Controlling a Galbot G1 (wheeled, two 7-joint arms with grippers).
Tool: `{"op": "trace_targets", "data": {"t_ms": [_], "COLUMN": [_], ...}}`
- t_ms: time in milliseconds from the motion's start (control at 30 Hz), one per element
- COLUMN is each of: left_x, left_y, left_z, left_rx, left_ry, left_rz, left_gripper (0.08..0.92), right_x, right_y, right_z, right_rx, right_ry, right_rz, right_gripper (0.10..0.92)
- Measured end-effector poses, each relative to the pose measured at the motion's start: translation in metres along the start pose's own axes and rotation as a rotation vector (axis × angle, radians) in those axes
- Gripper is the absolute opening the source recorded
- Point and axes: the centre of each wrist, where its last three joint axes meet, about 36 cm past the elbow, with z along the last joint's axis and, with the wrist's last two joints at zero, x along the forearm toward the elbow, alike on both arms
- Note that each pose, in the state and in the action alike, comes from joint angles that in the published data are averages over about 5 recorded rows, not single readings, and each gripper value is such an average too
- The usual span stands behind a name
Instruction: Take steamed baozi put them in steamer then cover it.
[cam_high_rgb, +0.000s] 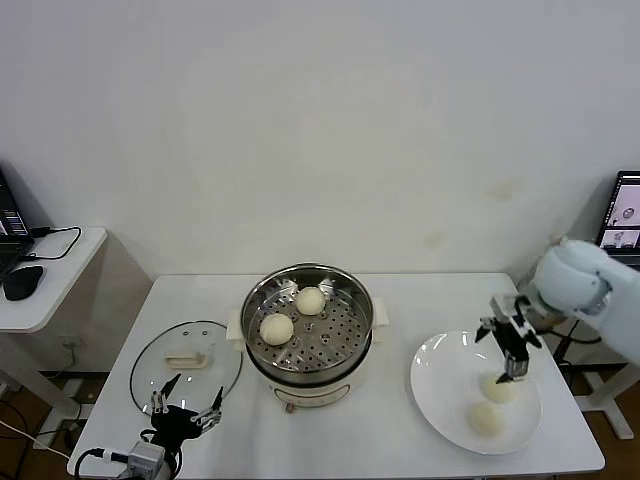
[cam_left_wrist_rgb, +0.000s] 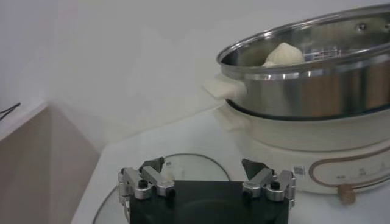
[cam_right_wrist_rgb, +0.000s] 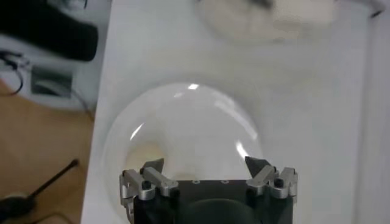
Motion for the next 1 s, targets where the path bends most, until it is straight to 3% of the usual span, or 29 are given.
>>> {"op": "trace_targets", "data": {"t_ms": [1000], "left_x": [-0.004], "left_y": [0.000], "left_z": [0.006], "left_rx": [-0.002], "left_ry": [0.022], "left_rz": [0.000], "left_gripper": [0.823], "right_x": [-0.084], "right_y": [0.023], "right_z": [0.001], "right_rx": [-0.005], "right_ry": [0.035], "right_rz": [-0.058], "right_gripper": [0.823]}}
